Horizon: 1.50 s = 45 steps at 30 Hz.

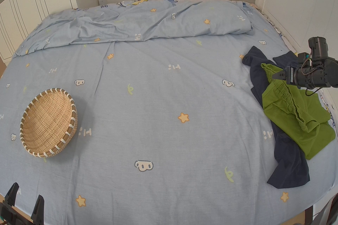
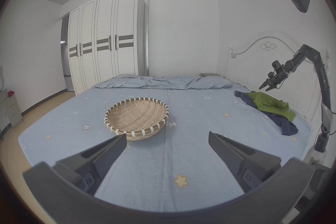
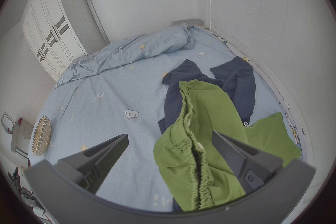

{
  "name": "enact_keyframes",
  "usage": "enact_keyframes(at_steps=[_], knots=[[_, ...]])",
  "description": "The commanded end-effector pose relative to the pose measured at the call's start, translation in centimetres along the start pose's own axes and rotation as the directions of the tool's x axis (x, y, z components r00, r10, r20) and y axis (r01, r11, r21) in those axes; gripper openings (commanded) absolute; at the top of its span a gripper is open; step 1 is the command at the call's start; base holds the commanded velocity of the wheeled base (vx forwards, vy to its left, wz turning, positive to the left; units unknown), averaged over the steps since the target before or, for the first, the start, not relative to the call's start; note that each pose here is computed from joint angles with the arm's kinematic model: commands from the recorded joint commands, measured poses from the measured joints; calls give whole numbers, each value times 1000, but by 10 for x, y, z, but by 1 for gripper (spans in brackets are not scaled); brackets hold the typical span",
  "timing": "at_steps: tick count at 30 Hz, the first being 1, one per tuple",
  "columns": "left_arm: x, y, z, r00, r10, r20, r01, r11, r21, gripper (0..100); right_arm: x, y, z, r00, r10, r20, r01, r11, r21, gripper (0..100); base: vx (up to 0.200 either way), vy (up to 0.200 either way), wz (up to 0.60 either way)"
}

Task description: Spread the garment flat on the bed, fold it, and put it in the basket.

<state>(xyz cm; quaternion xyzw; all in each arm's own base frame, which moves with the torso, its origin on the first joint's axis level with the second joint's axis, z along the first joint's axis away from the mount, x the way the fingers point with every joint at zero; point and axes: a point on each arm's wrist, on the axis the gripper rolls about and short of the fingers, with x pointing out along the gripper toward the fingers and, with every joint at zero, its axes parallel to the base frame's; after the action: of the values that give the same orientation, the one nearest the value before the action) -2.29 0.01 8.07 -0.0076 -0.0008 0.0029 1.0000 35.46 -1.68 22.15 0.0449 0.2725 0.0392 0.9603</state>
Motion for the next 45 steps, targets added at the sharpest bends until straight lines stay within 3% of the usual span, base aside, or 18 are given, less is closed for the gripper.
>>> enact_keyframes(at_steps=[1,18,19,31,35,39,45], knots=[[0,0,-5,1000,0,0,0,1000,0,100,8,-10,-4,1000,-9,-27,9,1000,21,100,0,0,0],[0,0,-5,1000,0,0,0,1000,0,100,33,-16,-10,997,29,-70,-26,999,41,100,0,0,0],[0,0,-5,1000,0,0,0,1000,0,100,35,-16,-11,997,29,-75,-26,999,42,0,0,0,0],[0,0,-5,1000,0,0,0,1000,0,100,43,-18,-12,993,29,-112,-23,998,51,0,0,0,0],[0,0,-5,1000,0,0,0,1000,0,100,32,-12,3,993,36,-113,-25,995,100,0,0,0,0],[0,0,-5,1000,0,0,0,1000,0,100,0,11,31,998,67,-13,-63,974,216,0,0,0,0],[0,0,-5,1000,0,0,0,1000,0,100,-55,50,43,987,154,36,-158,967,201,0,0,0,0]])
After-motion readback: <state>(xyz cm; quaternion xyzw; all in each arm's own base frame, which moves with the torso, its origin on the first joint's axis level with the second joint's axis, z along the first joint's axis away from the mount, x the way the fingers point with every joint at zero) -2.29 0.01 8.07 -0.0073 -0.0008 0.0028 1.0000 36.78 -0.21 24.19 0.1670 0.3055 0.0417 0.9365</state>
